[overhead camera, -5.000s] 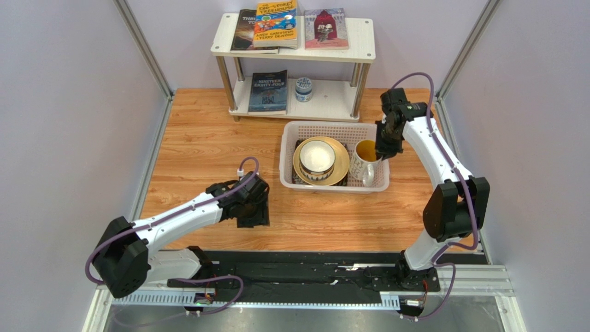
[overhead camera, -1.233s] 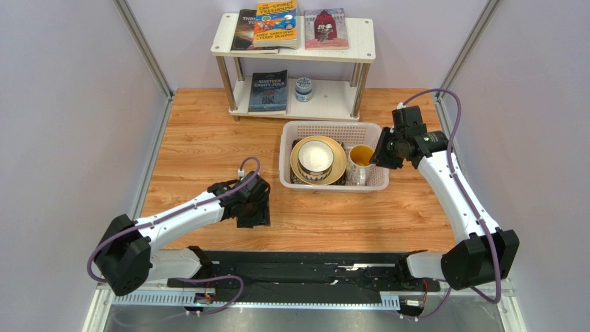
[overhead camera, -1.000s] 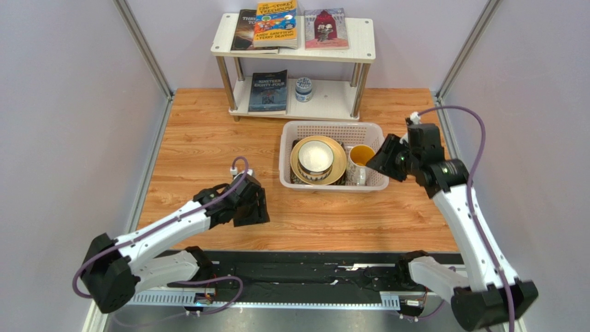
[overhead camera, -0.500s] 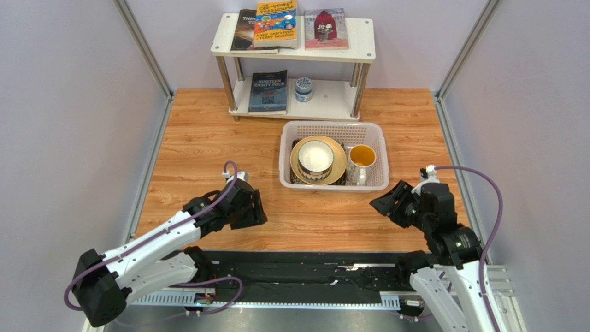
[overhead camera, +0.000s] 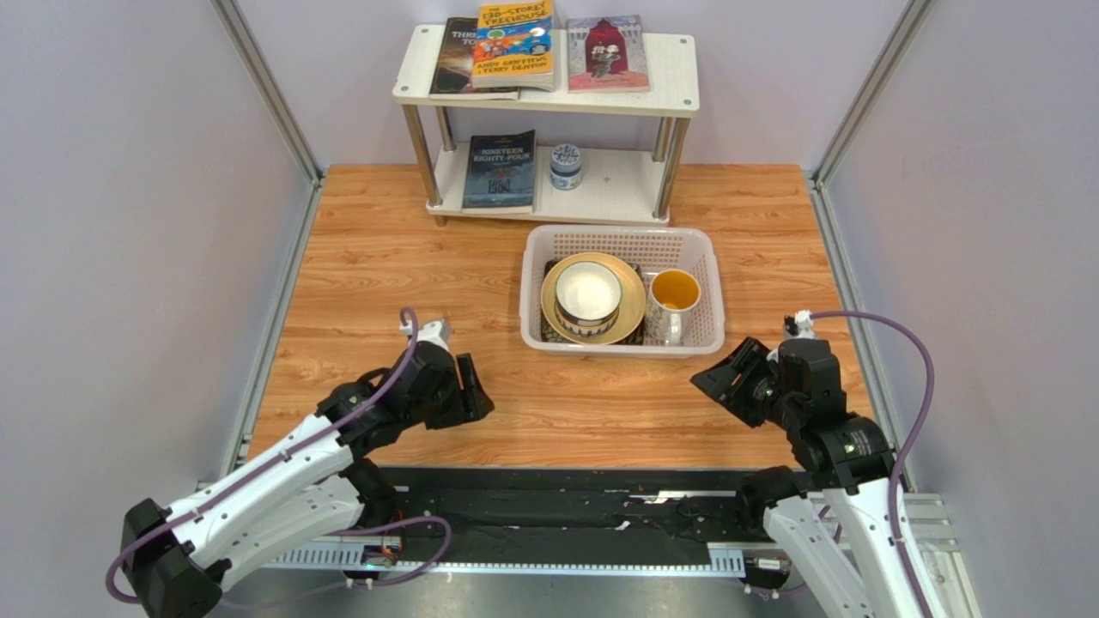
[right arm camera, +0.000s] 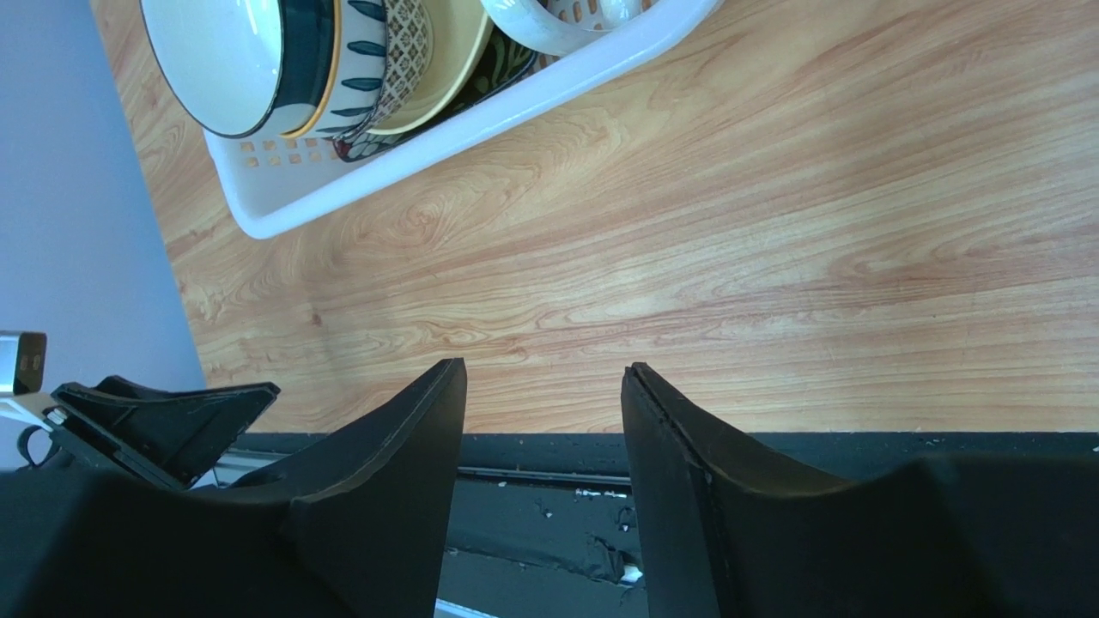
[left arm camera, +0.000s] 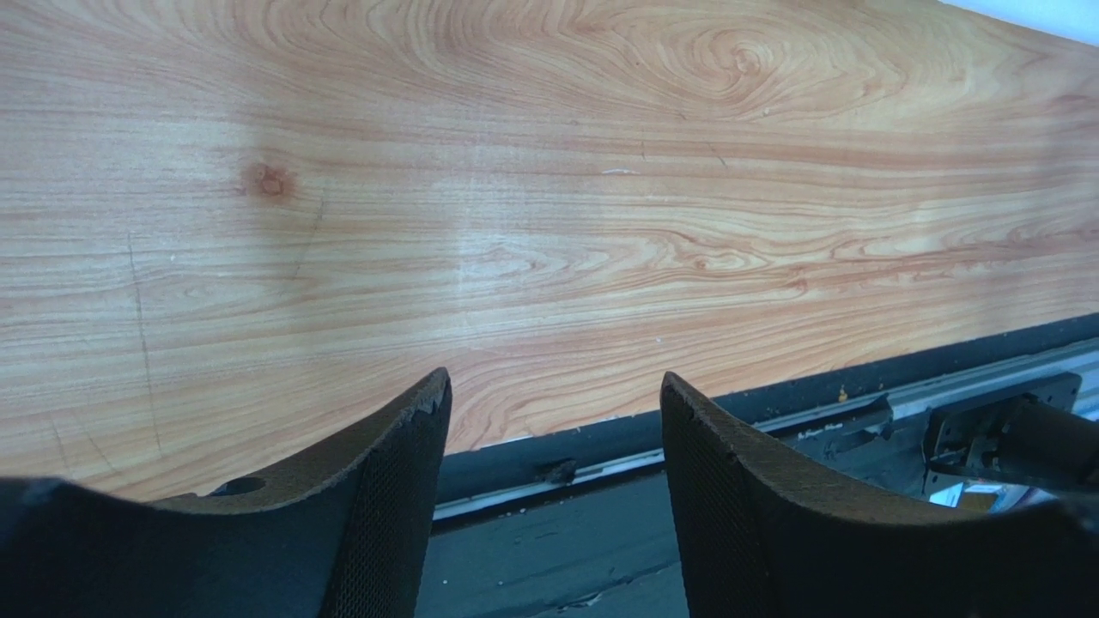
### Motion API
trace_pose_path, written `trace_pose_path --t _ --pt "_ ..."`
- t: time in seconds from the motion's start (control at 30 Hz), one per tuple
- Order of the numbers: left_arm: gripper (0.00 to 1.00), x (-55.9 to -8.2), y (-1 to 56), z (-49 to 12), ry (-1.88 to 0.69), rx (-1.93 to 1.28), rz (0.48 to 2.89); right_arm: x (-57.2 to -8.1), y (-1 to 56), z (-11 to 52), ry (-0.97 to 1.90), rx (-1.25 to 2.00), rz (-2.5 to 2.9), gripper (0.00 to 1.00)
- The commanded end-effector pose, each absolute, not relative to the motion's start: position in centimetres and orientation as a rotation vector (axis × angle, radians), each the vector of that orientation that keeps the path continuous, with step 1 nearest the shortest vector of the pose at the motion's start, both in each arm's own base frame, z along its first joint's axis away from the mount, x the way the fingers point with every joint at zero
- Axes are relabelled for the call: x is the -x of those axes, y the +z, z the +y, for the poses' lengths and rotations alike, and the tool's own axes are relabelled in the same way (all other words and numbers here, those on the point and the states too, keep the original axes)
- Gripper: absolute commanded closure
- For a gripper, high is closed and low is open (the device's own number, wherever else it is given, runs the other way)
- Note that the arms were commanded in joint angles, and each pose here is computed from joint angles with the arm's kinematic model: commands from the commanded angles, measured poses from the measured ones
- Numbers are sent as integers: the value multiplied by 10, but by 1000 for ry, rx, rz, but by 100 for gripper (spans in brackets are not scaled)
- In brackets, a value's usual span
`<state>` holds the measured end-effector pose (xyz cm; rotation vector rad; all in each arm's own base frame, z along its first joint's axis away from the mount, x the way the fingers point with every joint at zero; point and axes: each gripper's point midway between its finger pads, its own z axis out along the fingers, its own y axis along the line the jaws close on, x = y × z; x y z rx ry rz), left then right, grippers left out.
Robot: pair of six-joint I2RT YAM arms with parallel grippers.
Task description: Place the mixed dishes into the plastic bin
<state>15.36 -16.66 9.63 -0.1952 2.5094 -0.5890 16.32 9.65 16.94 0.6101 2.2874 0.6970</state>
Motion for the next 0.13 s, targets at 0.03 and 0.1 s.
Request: trace_pose_path --t 0.03,0.1 --pt "34 -160 102 -167 -626 231 2447 -163 164 95 715 -664 2248 48" --pt "33 -160 104 -167 -630 232 2440 -159 160 94 712 -674 2247 48"
